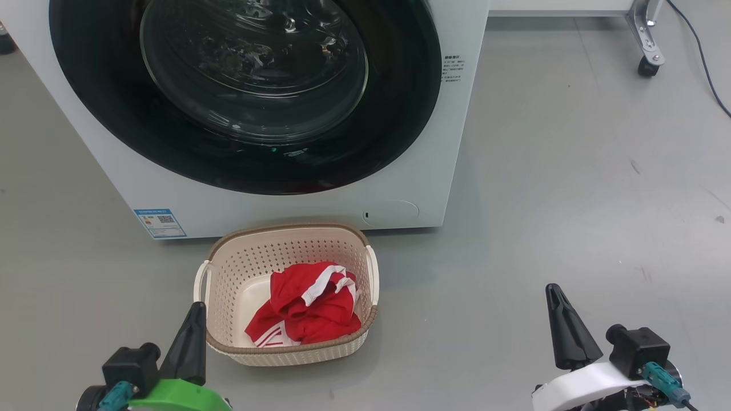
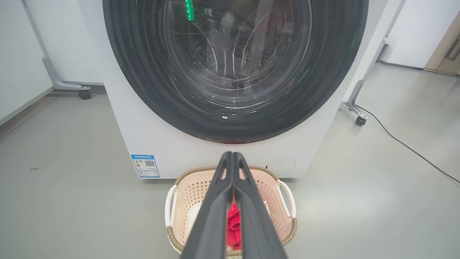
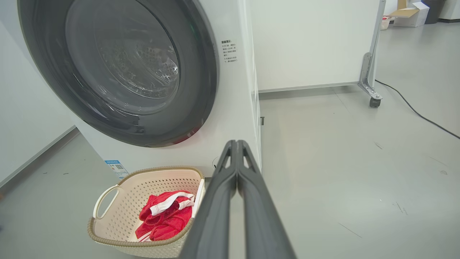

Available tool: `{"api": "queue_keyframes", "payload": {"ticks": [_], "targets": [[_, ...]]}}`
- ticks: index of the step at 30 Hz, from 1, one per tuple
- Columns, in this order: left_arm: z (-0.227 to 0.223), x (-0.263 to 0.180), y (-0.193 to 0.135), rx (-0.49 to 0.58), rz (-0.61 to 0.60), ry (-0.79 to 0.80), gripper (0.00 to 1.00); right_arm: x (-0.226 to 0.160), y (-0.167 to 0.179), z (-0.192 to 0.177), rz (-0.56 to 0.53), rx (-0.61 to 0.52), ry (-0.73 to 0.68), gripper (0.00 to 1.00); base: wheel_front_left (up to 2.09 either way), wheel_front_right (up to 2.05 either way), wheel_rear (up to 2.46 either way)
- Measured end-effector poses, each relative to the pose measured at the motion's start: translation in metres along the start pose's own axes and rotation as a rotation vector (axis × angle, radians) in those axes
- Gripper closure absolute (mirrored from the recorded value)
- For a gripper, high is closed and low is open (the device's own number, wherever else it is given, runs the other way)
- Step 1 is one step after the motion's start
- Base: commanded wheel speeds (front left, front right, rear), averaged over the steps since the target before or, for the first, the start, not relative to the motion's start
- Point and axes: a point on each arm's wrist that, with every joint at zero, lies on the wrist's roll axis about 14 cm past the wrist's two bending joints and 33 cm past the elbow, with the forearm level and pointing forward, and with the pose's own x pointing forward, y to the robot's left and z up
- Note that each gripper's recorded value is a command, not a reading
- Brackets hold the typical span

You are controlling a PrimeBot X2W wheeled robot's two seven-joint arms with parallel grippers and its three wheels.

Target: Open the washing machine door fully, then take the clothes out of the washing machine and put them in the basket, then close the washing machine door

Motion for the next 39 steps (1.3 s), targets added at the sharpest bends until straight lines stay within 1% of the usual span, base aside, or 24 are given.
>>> {"api": "queue_keyframes", "payload": {"ticks": [3,11,25,39], "targets": [[0.0,0.0,0.003,-0.039,0.013,0.006,1.0,-0.001,0.0,0.002,-0.006,0.035,-0.008,1.0,0.0,0.0,0.0],[-0.001,0.0,0.01,-0.174,0.044,0.019,1.0,-0.001,-0.008,0.006,-0.044,0.179,-0.014,1.0,0.0,0.0,0.0],[-0.001,0.0,0.018,-0.343,0.08,0.035,1.0,-0.002,-0.027,0.007,-0.111,0.363,-0.005,1.0,0.0,0.0,0.0],[0.005,0.004,0.023,-0.521,0.092,0.031,1.0,-0.001,-0.04,0.011,-0.143,0.545,-0.004,1.0,0.0,0.0,0.0]]}}
